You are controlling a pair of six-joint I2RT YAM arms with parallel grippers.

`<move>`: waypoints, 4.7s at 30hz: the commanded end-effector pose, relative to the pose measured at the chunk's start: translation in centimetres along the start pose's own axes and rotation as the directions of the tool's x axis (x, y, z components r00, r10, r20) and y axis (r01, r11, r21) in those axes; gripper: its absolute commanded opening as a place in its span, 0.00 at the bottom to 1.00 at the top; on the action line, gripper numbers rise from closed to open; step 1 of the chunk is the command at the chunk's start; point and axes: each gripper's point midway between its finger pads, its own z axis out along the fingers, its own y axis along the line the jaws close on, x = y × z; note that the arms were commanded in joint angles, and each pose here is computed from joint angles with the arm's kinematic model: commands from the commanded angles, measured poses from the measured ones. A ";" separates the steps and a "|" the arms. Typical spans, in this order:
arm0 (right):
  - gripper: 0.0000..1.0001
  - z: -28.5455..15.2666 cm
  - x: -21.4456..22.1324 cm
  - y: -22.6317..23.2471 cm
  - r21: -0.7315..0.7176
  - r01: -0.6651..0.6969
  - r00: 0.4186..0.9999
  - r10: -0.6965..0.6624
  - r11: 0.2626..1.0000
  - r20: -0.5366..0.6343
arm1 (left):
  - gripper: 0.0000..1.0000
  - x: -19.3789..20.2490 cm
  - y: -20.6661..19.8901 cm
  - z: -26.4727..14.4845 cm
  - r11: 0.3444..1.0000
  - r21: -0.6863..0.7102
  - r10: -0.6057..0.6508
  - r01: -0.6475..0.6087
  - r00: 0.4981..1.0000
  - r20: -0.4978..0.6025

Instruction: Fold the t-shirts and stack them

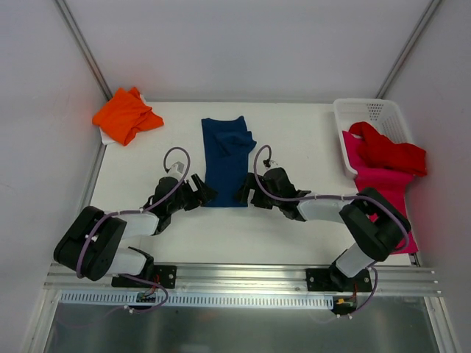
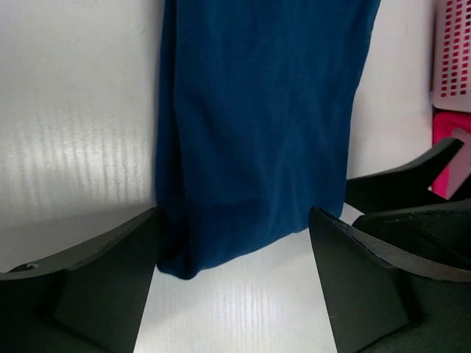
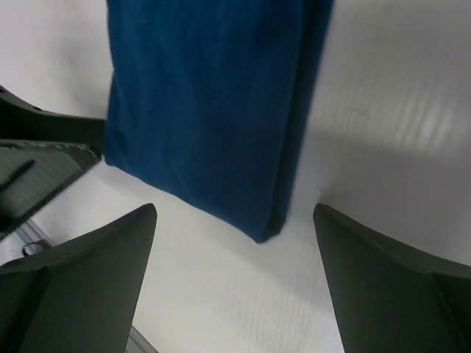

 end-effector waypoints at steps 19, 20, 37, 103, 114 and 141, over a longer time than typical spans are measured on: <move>0.49 2.1 2.5 -1.8 -0.015 -0.134 0.989 0.133 0.991 -0.069 | 0.14 0.6 -0.2 -0.1 0.997 0.027 -0.071 0.071 0.997 -0.017; 0.18 1.7 3.0 -2.1 -0.008 -0.151 0.986 0.150 0.989 -0.075 | 0.11 0.6 -0.2 -0.2 0.997 0.025 -0.074 0.075 0.997 -0.018; 0.00 -4.3 6.5 -1.3 0.100 -0.066 0.994 0.074 0.993 -0.083 | 0.00 3.0 -2.5 -4.1 0.973 0.141 -0.169 0.180 0.982 -0.089; 1.00 4.9 -26.0 -6.9 0.258 -0.115 0.993 0.119 0.959 0.001 | 0.99 -20.1 -6.2 17.1 0.993 0.099 -0.066 0.064 0.998 0.020; 0.99 -6.3 -27.9 -3.3 0.312 -0.023 0.986 -0.031 0.950 0.167 | 0.99 -24.5 -7.4 9.0 1.000 0.030 -0.013 0.008 0.983 0.184; 0.00 11.6 -28.0 5.7 -0.334 -0.046 0.998 0.031 0.941 -0.049 | 0.99 -13.7 -5.3 -3.0 0.998 0.016 -0.057 0.056 0.986 0.158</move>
